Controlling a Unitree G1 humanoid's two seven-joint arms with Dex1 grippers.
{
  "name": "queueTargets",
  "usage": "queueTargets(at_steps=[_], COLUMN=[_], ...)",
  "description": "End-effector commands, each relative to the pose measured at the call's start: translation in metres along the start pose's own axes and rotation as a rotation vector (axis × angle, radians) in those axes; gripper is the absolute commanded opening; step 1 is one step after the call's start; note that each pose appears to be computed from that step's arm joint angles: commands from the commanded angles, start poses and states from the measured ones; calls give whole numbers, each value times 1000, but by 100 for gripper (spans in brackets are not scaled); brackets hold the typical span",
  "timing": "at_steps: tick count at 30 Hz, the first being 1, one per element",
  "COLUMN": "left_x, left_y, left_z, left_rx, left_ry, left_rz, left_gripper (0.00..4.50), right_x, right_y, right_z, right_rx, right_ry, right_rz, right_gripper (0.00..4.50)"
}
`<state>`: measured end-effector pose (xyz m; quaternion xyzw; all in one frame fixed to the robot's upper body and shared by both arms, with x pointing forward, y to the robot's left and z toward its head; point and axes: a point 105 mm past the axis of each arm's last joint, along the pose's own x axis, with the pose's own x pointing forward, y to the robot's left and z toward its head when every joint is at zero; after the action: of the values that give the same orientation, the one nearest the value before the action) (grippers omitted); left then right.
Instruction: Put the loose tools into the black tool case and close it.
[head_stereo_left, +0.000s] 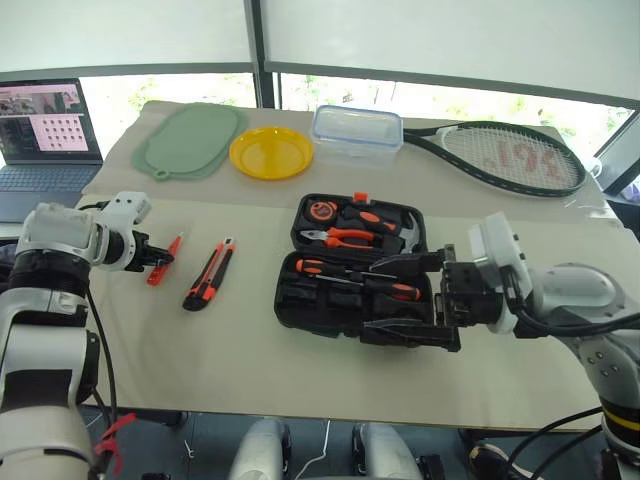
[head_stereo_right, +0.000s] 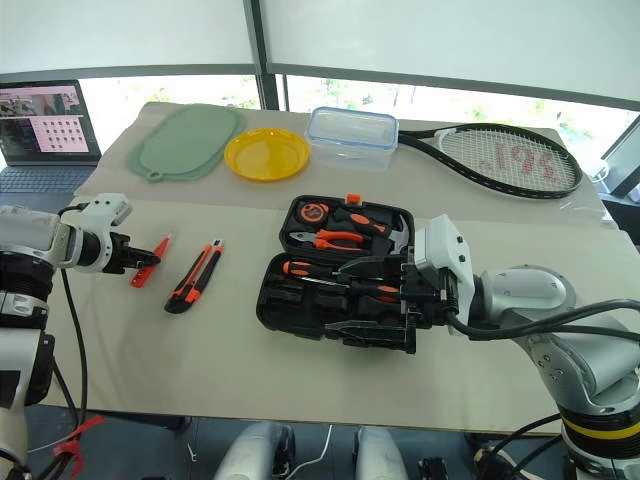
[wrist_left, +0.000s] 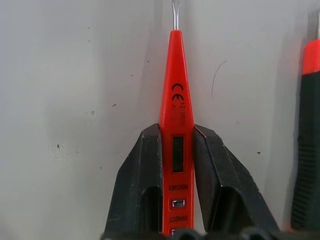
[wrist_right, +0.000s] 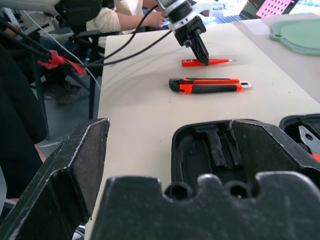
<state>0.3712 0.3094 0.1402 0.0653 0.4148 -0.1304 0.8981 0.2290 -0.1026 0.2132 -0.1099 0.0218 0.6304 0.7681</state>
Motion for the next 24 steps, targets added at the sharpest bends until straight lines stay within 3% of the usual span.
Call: queueTargets(at_steps=[1, 5, 11, 18, 24], left_x=[-28, -57, -50, -14, 4], left_y=[-23, -98, -173, -211, -233], left_z=[40, 71, 57, 41, 47], left_rx=[287, 603, 925, 1158, 1200], left_ry=[-143, -285, -226, -78, -33], left_rz=[-110, -406, -688, -805, -828], left_gripper=[43, 43, 43, 43, 43], right_x=[-10, -18, -24, -29, -31], right_y=[-6, -9, -8, -1, 6], right_z=[3, -4, -10, -11, -12], right_rx=[-41, -8, 9, 23, 39], right_ry=[5, 20, 41, 41, 35], right_rz=[-56, -107, -168, -234, -272], right_gripper=[450, 450, 450, 450, 450])
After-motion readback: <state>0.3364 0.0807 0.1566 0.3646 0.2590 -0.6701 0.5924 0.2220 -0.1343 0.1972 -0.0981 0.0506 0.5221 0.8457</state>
